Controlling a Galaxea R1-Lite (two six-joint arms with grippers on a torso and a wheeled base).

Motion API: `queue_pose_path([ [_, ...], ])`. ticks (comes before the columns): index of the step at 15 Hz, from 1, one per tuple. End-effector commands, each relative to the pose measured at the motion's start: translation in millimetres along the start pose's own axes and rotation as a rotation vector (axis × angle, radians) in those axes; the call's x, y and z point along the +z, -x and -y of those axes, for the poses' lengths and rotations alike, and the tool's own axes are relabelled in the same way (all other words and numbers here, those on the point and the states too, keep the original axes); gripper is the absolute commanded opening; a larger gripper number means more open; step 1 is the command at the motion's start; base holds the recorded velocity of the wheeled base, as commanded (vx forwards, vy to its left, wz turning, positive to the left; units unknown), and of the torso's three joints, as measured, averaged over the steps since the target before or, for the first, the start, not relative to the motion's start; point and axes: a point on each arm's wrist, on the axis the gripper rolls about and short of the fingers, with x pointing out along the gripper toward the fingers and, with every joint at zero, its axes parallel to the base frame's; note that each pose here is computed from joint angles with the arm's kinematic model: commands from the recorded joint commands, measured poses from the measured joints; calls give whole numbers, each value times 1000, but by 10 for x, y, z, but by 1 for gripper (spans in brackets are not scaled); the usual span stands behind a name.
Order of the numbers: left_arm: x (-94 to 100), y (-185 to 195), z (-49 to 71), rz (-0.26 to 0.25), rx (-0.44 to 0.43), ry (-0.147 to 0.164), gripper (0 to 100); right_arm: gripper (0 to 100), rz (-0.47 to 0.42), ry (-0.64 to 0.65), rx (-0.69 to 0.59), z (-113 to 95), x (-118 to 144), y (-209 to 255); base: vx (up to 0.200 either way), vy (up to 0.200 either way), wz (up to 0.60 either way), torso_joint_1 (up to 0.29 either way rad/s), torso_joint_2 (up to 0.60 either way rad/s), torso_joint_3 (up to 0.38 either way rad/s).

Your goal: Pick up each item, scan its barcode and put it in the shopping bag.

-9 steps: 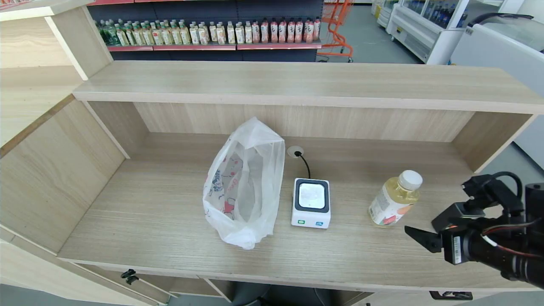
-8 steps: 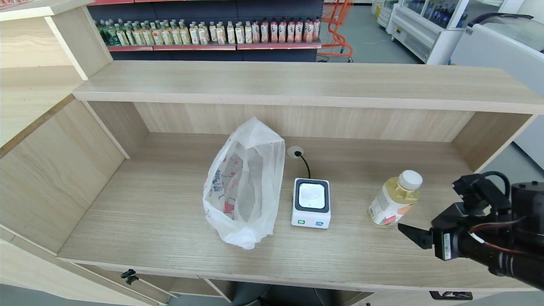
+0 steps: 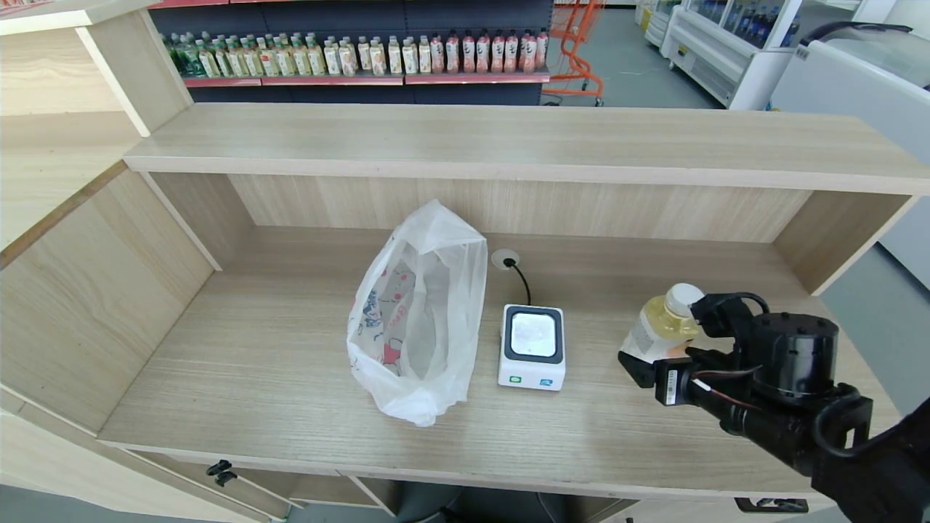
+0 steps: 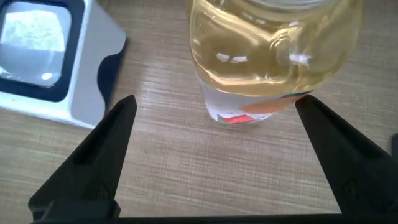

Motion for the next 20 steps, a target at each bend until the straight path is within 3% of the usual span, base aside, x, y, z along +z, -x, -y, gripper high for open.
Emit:
queue_pose_path([
  [1,-1,0,0,0,0,0,100,100,-24,9,-45,-22,-78,-173,0,0,0,0,0,0],
  [7,-1,0,0,0,0,0,100,100,75,0,-64,-74,159,-387,0,0,0,0,0,0],
  [15,-1,0,0,0,0,0,100,100,89,25,-15,-157,116,-508,0,0,0,0,0,0],
  [16,-1,0,0,0,0,0,100,0,102,33,-6,-149,135,-522,0,0,0,0,0,0],
  [20,-1,0,0,0,0,0,100,0,110,106,-30,-90,137,-599,0,0,0,0,0,0],
])
